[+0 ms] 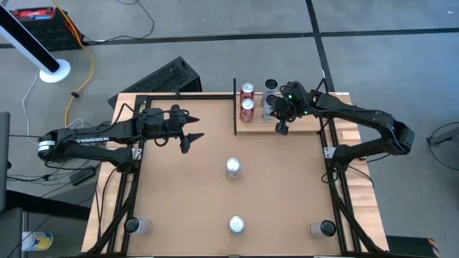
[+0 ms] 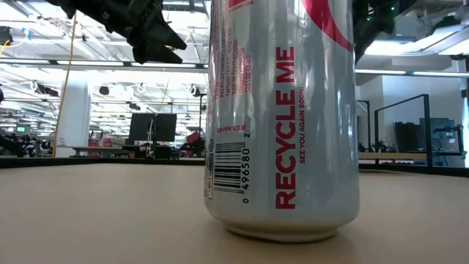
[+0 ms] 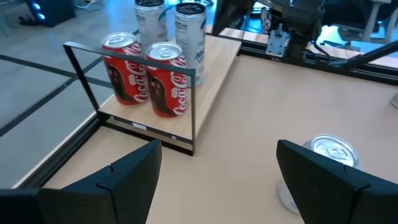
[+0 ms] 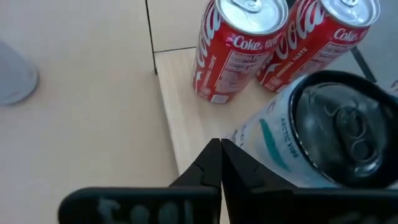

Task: Place canned beverage on shelf
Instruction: Put the blue soda can on the shelf, then put the right pink soda can on the shelf

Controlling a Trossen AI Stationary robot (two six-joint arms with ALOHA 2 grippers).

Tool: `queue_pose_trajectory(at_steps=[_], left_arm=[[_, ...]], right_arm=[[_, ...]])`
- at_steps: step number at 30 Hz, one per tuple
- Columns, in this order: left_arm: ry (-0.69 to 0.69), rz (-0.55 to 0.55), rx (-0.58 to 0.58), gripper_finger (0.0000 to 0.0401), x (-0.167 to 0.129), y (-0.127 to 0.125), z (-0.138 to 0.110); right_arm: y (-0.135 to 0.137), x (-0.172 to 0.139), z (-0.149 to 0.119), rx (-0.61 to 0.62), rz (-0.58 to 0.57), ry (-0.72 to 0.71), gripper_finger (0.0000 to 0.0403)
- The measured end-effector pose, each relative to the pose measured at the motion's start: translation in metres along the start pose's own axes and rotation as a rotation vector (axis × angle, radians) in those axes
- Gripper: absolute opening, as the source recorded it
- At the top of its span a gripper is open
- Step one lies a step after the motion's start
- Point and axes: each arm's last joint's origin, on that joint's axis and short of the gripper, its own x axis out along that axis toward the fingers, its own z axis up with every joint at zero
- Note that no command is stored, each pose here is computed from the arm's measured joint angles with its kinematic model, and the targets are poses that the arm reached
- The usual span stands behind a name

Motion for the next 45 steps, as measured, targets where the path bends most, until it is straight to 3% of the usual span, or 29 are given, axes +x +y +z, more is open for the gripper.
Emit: queue_pose_trajectory(at_steps=[16,22,27,33,35,39,45], left_arm=[[0.001,-0.023,-0.009,0.0301,0.000,-0.001,0.000],[0.013,-0.023,-0.011,0.0301,0.000,-0.001,-0.001],[0.022,-0.023,0.006,0.0301,0.000,-0.001,-0.002],[0.022,-0.025,0.037,0.0301,0.000,-0.001,-0.002],[0.022,-0.026,0.063,0.0301,0.000,-0.001,-0.002],[0.022,-0.066,0.099,0.0301,0.000,-0.002,-0.002],[0.011,-0.111,0.143,0.0301,0.000,-0.004,-0.001]], right_arm=[[-0.007,0.007,0.000,0.022,-0.041,0.005,0.0027],[0.009,0.002,0.003,0.060,0.124,0.027,0.0020],[0.047,-0.019,0.023,0.145,0.326,0.089,0.0027],[0.124,-0.059,0.038,0.185,0.524,0.213,0.0022],[0.149,-0.076,0.038,0.251,0.568,0.290,0.0021],[0.193,-0.109,0.024,0.484,0.593,0.513,0.0028],[0.241,-0.148,-0.008,0.787,0.519,0.800,0.0031]])
